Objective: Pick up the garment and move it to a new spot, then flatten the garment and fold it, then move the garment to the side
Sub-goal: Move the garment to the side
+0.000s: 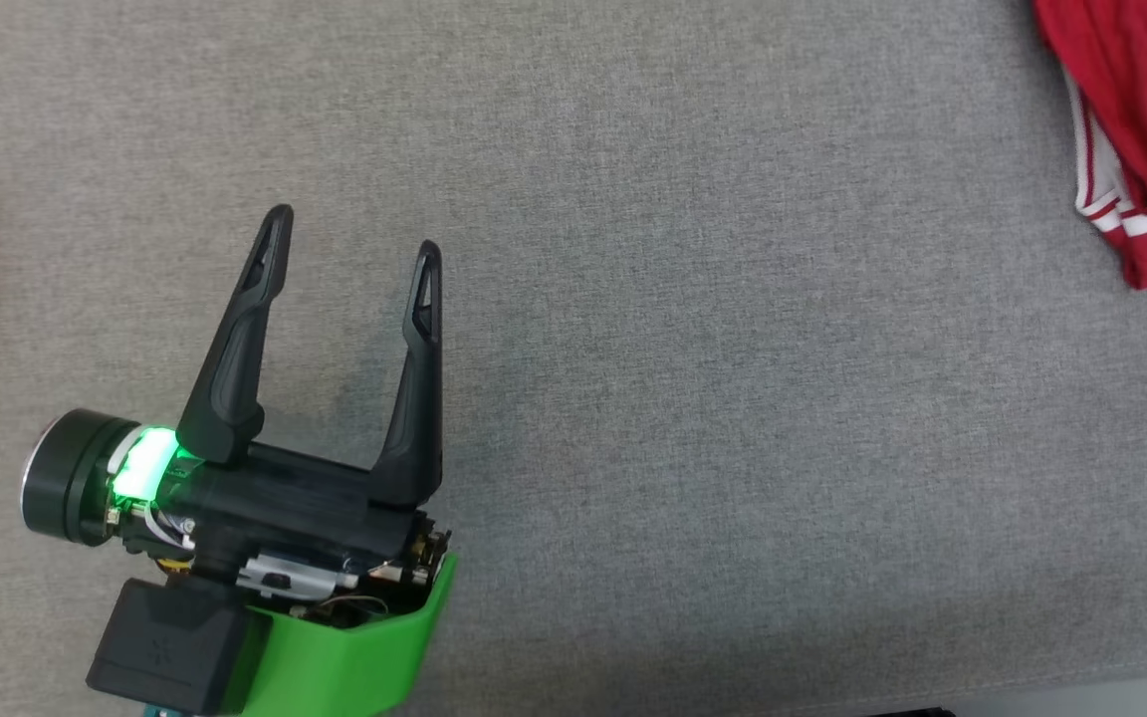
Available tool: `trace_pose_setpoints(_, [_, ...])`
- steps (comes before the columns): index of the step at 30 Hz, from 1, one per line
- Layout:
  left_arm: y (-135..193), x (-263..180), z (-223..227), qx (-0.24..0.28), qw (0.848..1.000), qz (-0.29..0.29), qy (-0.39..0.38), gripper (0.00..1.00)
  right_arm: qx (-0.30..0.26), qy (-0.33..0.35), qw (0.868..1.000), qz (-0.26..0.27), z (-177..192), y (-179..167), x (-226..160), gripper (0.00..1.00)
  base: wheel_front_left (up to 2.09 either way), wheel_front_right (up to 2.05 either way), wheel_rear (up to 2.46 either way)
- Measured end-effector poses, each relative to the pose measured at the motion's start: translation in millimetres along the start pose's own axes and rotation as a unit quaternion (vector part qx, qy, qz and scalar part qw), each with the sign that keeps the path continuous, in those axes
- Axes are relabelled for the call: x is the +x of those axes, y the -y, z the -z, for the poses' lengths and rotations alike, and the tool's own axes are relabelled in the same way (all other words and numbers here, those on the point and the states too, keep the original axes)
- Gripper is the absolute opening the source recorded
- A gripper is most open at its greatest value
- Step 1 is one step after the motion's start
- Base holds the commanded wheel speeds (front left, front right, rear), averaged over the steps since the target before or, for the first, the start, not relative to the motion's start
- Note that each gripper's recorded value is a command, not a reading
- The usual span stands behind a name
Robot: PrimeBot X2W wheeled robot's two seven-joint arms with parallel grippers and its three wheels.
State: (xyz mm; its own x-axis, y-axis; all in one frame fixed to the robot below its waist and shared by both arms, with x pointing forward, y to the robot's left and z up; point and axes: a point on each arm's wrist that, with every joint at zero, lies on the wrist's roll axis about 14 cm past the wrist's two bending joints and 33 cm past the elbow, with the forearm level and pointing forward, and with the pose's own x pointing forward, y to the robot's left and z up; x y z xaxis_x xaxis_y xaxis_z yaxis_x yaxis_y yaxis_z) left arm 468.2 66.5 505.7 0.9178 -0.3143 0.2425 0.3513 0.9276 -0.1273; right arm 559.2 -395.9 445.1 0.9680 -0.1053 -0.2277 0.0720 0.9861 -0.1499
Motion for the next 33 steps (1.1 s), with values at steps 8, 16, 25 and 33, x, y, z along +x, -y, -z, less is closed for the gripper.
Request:
trace_pose_setpoints(8, [13.2,13.6,29.0,-0.033,0.999,0.03,-0.009,1.0,-0.054,-0.029,0.997,0.051,15.9,47.3,-4.7,0.0,0.0,0.0,0.0])
trace_pose_setpoints(16, [11.5,13.6,36.6,-0.033,0.999,0.027,-0.017,1.0,-0.095,-0.049,0.991,0.08,23.6,68.1,-6.9,1.0,0.0,0.0,0.0])
trace_pose_setpoints(25, [5.2,-11.0,31.5,-0.026,0.998,-0.01,-0.053,1.0,-0.073,0.064,0.995,0.021,-28.3,-7.7,-2.7,1.0,0.0,0.0,0.0])
trace_pose_setpoints(33, [-11.9,-43.0,2.0,-0.024,0.996,-0.071,-0.057,1.0,0.002,0.105,0.992,-0.064,-26.1,-105.9,-72.9,1.0,0.0,0.0,0.0])
